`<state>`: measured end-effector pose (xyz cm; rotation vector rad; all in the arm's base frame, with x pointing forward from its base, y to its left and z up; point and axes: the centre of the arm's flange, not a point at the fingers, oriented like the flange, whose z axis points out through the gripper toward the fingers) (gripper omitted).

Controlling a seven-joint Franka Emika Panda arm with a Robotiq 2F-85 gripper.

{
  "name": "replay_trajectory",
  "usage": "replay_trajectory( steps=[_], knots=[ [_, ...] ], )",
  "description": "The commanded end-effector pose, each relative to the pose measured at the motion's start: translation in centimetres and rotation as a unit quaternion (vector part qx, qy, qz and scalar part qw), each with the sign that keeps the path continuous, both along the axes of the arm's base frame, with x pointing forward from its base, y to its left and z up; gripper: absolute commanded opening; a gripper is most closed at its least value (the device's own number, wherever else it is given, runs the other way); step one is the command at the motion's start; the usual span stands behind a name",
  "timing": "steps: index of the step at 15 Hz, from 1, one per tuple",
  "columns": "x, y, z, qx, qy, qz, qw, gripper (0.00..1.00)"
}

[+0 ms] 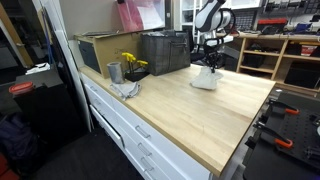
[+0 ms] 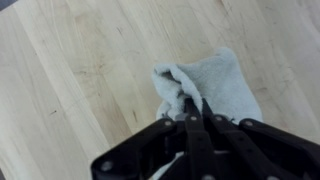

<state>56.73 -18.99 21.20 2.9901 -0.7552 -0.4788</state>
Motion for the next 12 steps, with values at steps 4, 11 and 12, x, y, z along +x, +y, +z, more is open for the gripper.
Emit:
replay_trajectory(
  steps=[4, 11, 12],
  knots=[
    [2.7, 10.8, 3.6, -0.025, -0.013, 0.115, 0.9929, 0.01],
    [4.1, 17.3, 4.1, -0.055, -0.010, 0.223, 0.9732, 0.00],
    [4.2, 17.4, 4.2, -0.059, -0.012, 0.229, 0.9715, 0.00]
  ],
)
